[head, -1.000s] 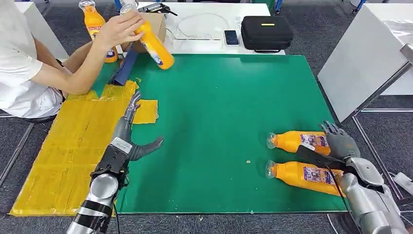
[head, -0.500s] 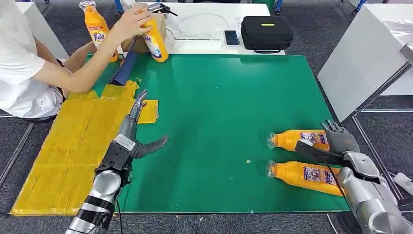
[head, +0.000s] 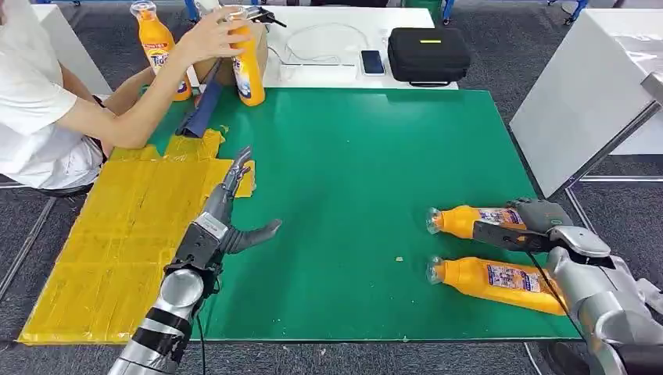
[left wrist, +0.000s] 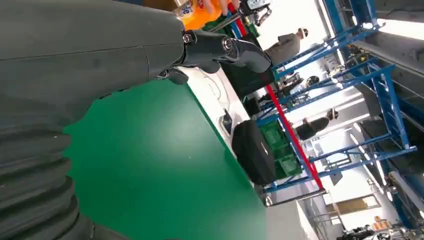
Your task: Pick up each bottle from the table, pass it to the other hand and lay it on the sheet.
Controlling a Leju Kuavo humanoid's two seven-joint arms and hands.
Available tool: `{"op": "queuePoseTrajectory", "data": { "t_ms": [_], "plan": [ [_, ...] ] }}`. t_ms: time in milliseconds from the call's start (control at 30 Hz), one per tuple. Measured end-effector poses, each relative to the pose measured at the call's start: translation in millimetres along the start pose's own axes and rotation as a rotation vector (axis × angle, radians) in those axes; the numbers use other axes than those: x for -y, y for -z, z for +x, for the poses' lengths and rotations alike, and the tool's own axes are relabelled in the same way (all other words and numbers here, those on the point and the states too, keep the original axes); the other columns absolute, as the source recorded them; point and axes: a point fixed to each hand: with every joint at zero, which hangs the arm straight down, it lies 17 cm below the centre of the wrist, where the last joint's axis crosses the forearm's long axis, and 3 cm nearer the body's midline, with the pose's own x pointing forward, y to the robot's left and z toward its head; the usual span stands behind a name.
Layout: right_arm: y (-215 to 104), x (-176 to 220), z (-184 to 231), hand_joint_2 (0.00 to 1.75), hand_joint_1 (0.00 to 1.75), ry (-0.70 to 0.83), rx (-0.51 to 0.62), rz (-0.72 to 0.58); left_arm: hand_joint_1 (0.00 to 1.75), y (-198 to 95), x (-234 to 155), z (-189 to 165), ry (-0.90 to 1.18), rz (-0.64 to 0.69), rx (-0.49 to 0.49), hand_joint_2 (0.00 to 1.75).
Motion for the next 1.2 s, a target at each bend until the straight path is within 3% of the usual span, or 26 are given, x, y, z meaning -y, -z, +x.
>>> {"op": "queuePoseTrajectory", "data": {
  "t_ms": [133, 200, 233, 267, 300, 400, 433, 467, 500, 633, 967, 1000, 1033, 1067, 1200],
  "plan": [
    [-2.1, -4.3, -2.6, 1.75, 1.75, -0.008, 0.017, 0.040, 0.00, 2.4, 1.8, -0.4, -0.004, -0.005, 0.004, 1.75],
    [-2.9, -5.5, -3.6, 1.75, 1.64, -0.014, 0.025, 0.048, 0.00, 2.4, 2.6, -1.3, -0.005, -0.007, 0.003, 1.75],
    [-3.2, -5.8, -3.8, 1.75, 1.50, -0.018, 0.028, 0.052, 0.00, 2.0, 3.1, -2.1, -0.005, -0.008, 0.001, 1.75],
    [-3.3, -6.3, -3.8, 1.75, 0.73, -0.021, 0.029, 0.056, 0.00, 1.7, 3.7, -2.7, -0.005, -0.009, -0.001, 1.75],
    [-3.5, -6.8, -3.8, 1.75, 0.61, -0.025, 0.030, 0.059, 0.00, 1.6, 4.4, -2.8, -0.006, -0.011, -0.001, 1.75],
    [-4.0, -9.4, -4.1, 1.75, 0.61, -0.032, 0.031, 0.069, 0.00, 1.4, 7.7, -2.7, -0.008, -0.018, -0.001, 1.75],
    [-4.1, -10.2, -4.0, 1.75, 0.52, -0.036, 0.032, 0.072, 0.00, 1.6, 8.3, -2.4, -0.008, -0.020, 0.000, 1.75],
    [-4.3, -10.7, -4.3, 1.75, 0.16, -0.039, 0.032, 0.074, 0.00, 1.9, 8.9, -2.1, -0.009, -0.021, 0.001, 1.75],
    [-4.5, -11.1, -4.8, 1.75, 0.00, -0.041, 0.031, 0.076, 0.00, 2.2, 9.7, -1.6, -0.009, -0.023, 0.003, 1.75],
    [-8.9, -33.6, -5.0, 1.75, 0.00, -0.046, 0.032, 0.123, 0.00, 3.1, 10.9, -0.9, -0.014, -0.022, 0.003, 1.75],
    [-11.3, -47.9, -3.4, 1.75, 0.00, -0.035, 0.026, 0.129, 0.00, 5.2, 14.5, 0.8, -0.019, -0.028, 0.008, 1.75],
    [-11.5, -48.6, -3.4, 1.75, 0.65, -0.034, 0.026, 0.130, 0.00, 5.1, 14.9, 0.5, -0.019, -0.029, 0.007, 1.75],
    [-11.6, -49.6, -3.0, 1.75, 1.48, -0.035, 0.027, 0.132, 0.00, 5.0, 15.1, 0.1, -0.020, -0.029, 0.006, 1.75],
    [-12.3, -51.6, -3.5, 1.75, 1.75, -0.035, 0.027, 0.135, 0.00, 5.0, 15.4, -0.1, -0.022, -0.029, 0.006, 1.75],
    [-12.3, -52.0, -2.5, 1.75, 1.75, -0.039, 0.034, 0.130, 0.00, 5.3, 16.0, -0.4, -0.027, -0.027, 0.006, 1.75]
  ]
}}
